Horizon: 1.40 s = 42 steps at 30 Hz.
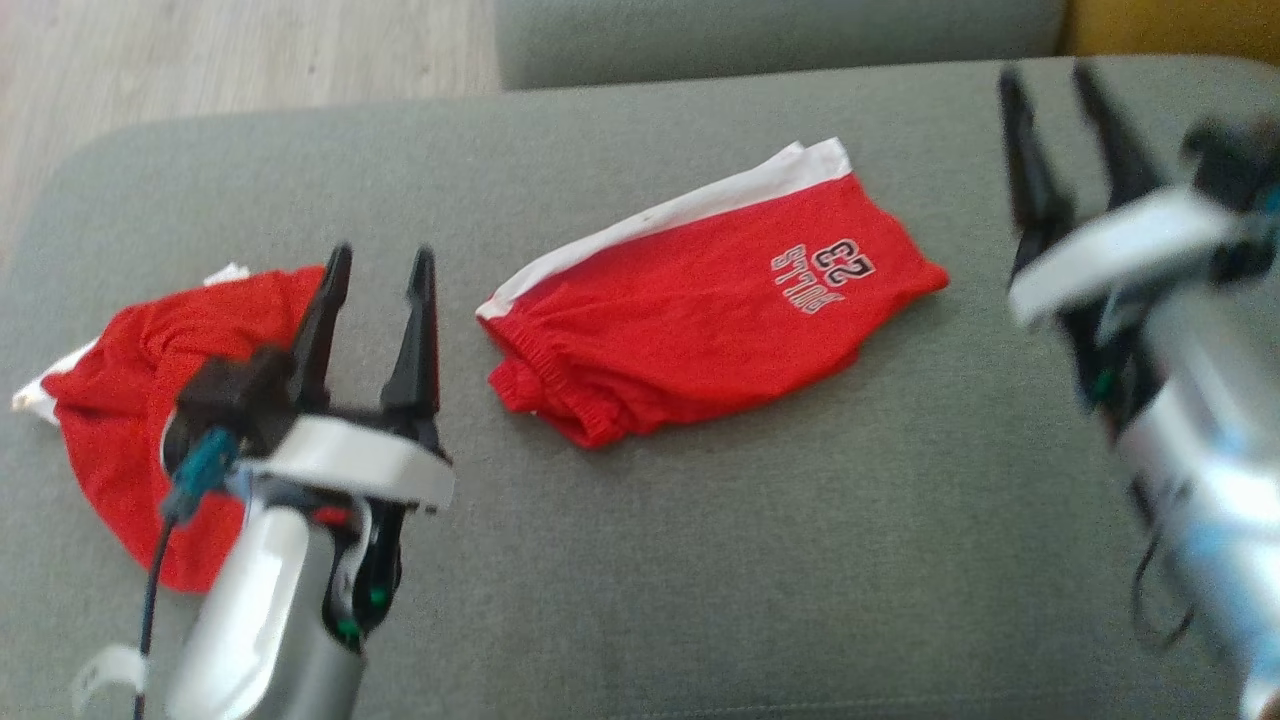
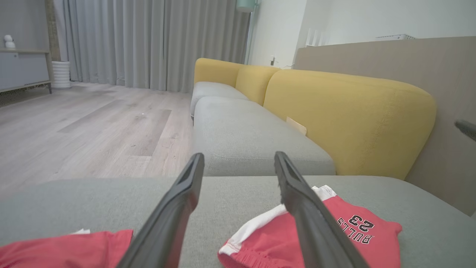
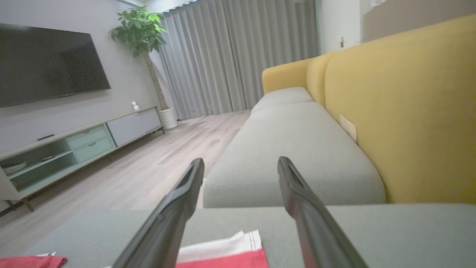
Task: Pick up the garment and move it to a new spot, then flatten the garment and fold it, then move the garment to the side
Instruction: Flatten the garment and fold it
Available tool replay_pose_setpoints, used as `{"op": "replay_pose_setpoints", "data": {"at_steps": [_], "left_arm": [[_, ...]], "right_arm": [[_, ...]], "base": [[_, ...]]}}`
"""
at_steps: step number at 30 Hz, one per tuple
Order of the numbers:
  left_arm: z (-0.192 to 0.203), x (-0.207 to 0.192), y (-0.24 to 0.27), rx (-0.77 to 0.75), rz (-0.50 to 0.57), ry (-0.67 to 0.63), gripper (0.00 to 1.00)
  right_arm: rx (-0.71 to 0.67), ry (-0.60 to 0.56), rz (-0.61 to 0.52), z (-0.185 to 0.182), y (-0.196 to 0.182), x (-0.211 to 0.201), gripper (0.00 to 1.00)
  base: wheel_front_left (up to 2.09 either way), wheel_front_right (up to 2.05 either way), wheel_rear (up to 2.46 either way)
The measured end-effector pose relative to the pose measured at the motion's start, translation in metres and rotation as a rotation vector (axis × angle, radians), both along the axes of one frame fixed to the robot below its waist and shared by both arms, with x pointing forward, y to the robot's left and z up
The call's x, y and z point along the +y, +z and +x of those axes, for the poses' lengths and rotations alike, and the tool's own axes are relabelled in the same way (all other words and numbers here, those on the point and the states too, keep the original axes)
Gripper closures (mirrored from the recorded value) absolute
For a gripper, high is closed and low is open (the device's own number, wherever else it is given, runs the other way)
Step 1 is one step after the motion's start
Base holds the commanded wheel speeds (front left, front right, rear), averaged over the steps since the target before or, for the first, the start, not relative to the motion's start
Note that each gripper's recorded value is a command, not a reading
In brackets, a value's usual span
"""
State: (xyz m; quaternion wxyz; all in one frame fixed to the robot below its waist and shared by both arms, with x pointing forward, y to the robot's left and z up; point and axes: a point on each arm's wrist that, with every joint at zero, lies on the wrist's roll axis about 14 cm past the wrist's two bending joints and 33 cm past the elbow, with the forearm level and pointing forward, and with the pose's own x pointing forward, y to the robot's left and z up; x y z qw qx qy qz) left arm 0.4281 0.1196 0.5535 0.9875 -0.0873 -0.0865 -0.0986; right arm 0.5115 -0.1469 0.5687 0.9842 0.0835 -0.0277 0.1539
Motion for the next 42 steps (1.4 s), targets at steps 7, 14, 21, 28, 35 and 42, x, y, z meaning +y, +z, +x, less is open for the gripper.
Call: {"op": "replay_pose_setpoints", "data": {"at_steps": [7, 14, 21, 28, 35, 42], "left_arm": [[-0.031, -0.007, -0.014, 0.035, -0.040, 0.000, 0.00], [-0.049, -0.013, -0.028, 0.061, -0.008, -0.019, 0.00], [-0.052, -0.011, -0.035, 0.079, -0.005, -0.021, 0.00], [-0.043, -0.006, -0.039, 0.088, -0.003, -0.015, 0.00], [-0.038, 0.001, -0.049, 0.119, -0.019, 0.008, 0.00], [-0.040, 0.020, -0.057, 0.149, -0.030, 0.068, 0.00]], "right_arm": [[0.036, -0.112, 0.101, -0.075, -0.047, -0.003, 0.00], [0.095, -0.177, 0.117, -0.118, -0.079, -0.006, 0.00], [0.091, -0.186, 0.114, -0.121, -0.080, -0.008, 0.00], [0.169, -0.180, 0.105, -0.105, -0.096, -0.005, 0.00], [0.326, -0.167, 0.289, -0.055, -0.113, 0.008, 0.00], [0.581, -0.182, 0.449, -0.033, -0.165, 0.027, 0.00]], "base": [[0.00, 0.00, 0.00], [0.00, 0.00, 0.00], [0.00, 0.00, 0.00], [0.00, 0.00, 0.00], [0.00, 0.00, 0.00], [0.00, 0.00, 0.00]]}}
